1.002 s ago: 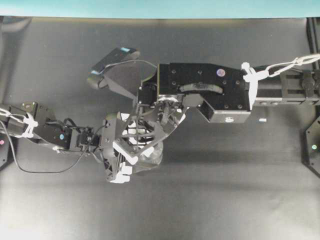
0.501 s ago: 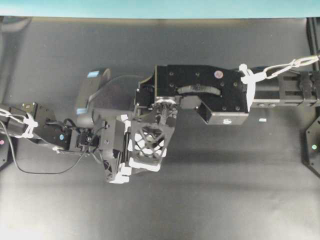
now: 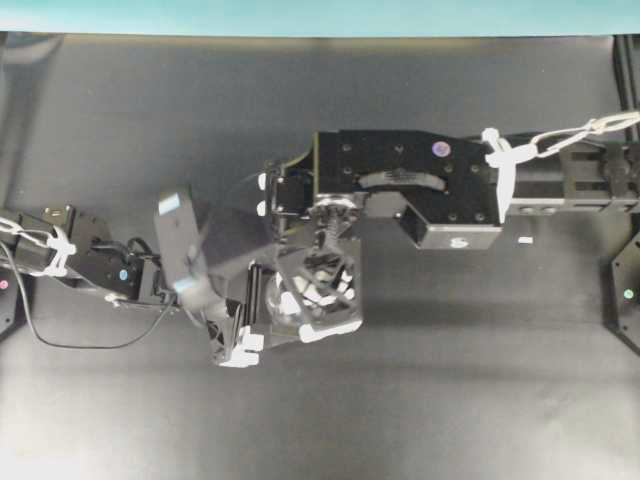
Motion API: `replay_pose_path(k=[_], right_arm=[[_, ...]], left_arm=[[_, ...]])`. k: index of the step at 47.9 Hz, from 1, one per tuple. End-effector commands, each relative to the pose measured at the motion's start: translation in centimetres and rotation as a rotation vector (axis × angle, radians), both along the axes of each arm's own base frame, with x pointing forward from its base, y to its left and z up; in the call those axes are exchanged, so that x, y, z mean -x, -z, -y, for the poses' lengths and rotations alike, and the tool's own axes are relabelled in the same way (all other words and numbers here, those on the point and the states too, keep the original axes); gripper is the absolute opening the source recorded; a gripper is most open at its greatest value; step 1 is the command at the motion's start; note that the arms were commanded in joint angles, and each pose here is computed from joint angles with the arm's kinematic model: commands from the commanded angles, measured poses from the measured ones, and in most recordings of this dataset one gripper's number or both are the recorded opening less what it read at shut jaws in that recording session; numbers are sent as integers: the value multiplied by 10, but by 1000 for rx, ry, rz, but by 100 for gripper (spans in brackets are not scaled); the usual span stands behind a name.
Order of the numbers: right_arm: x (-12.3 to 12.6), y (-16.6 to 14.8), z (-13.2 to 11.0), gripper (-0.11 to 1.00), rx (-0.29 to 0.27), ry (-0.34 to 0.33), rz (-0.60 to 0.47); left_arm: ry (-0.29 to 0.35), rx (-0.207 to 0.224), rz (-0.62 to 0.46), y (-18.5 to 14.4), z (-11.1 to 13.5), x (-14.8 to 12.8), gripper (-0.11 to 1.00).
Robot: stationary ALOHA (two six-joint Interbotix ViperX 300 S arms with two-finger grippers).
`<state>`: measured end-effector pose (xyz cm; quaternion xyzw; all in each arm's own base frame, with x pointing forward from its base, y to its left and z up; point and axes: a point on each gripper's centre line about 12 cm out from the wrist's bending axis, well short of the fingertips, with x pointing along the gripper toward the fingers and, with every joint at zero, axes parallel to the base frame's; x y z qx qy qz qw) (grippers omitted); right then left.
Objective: Open the bottle cap by holding the bottle with the left arm and twisting the cap with the right arm.
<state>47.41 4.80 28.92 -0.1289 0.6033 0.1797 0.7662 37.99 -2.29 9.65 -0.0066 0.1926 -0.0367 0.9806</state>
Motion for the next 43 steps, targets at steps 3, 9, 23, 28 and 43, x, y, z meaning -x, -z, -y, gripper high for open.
replay_pose_path(k=[3,9,23,28,43], right_arm=[[3,3,-10,37,25,-126,23],[4,7,-10,37,42,-193,42],[5,8,-8,37,44,-199,47],[6,8,-6,37,44,-195,43],[14,14,0,37,43,-178,20]], left_arm=[[-3,2,15,-4,-1,-3,81],[-3,2,15,-4,-1,-3,81],[-4,3,12,-3,-1,-3,81],[-3,0,-6,-1,-1,-3,81],[-3,0,-23,0,-1,-3,81]])
